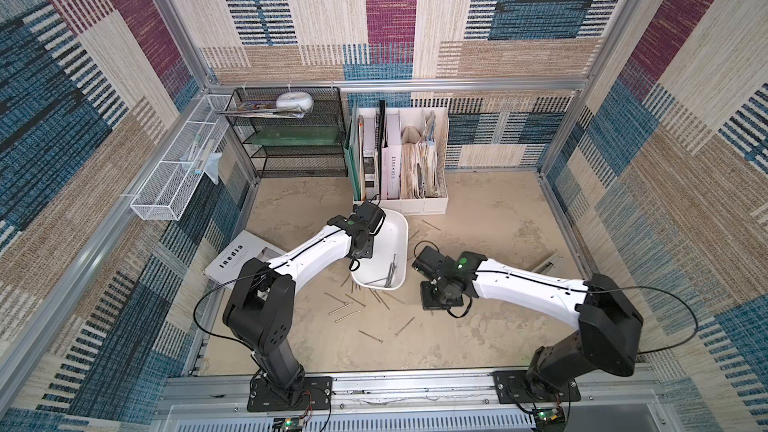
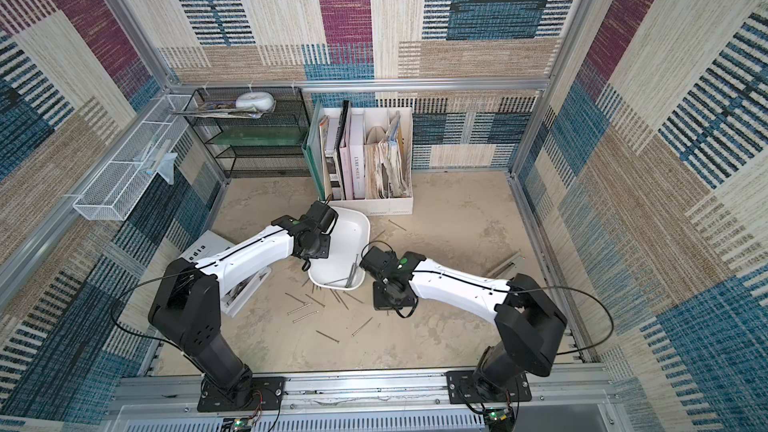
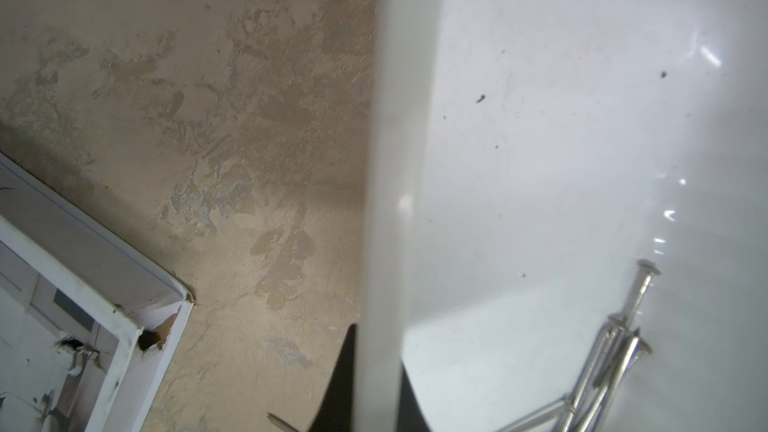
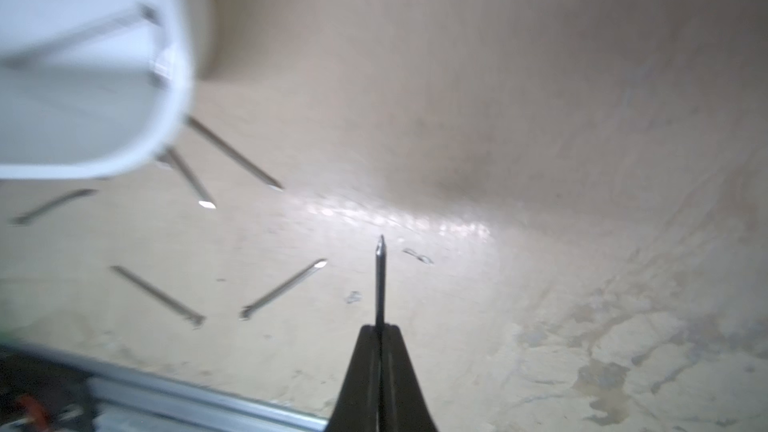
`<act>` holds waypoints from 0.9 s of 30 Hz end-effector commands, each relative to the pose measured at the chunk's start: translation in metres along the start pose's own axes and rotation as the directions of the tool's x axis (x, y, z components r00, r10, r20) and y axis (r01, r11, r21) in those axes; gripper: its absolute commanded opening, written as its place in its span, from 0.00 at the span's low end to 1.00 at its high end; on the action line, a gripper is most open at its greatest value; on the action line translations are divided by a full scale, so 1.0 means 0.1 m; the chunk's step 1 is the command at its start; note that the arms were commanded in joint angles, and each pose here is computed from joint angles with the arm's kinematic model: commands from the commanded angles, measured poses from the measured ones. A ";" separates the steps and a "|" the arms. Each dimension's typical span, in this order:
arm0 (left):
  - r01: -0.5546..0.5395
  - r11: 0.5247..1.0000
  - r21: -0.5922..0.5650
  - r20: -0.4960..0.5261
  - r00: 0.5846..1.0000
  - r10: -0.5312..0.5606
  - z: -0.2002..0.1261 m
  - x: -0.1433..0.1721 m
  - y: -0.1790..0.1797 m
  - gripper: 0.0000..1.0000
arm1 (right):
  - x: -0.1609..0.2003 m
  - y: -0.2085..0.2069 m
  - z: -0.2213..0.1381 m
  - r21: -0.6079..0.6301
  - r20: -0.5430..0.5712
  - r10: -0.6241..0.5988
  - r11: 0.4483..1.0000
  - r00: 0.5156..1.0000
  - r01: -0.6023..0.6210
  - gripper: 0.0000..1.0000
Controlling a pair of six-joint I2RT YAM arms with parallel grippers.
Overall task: Put the nails on the desktop into the storage box
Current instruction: Pick up the nail from the center of the board, then place the nail in the storage box.
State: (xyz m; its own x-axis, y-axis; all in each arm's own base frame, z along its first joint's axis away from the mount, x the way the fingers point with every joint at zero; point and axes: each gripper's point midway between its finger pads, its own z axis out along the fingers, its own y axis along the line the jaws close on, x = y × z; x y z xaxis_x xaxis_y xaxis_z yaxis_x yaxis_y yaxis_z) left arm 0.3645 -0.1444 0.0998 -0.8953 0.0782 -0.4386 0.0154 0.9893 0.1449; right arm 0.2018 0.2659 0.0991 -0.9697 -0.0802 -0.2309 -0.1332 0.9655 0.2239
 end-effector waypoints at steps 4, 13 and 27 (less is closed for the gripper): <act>-0.004 1.000 0.007 0.001 1.000 0.004 -0.01 -0.03 -0.02 0.00 | -0.80 0.63 -0.57 -0.260 0.226 -0.047 0.960 0.973 0.107 0.00; -0.014 1.000 -0.012 0.012 1.000 0.014 -0.04 -0.04 0.02 0.00 | -1.06 1.23 0.03 -0.397 0.115 -0.111 0.906 0.987 0.148 0.00; -0.016 1.000 -0.025 0.018 1.000 0.016 -0.03 -0.06 0.04 0.00 | -1.16 1.06 0.39 -0.379 0.057 -0.087 0.920 0.995 0.102 0.42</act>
State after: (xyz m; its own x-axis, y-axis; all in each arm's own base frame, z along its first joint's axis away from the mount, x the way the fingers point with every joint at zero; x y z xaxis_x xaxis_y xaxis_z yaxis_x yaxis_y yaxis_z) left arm 0.3669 -0.1419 0.1030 -0.8912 0.0964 -0.4433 0.0238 0.9857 0.1667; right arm 0.3056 0.3929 0.1014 -0.9483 -0.1583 -0.2750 -0.2877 0.7946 0.5347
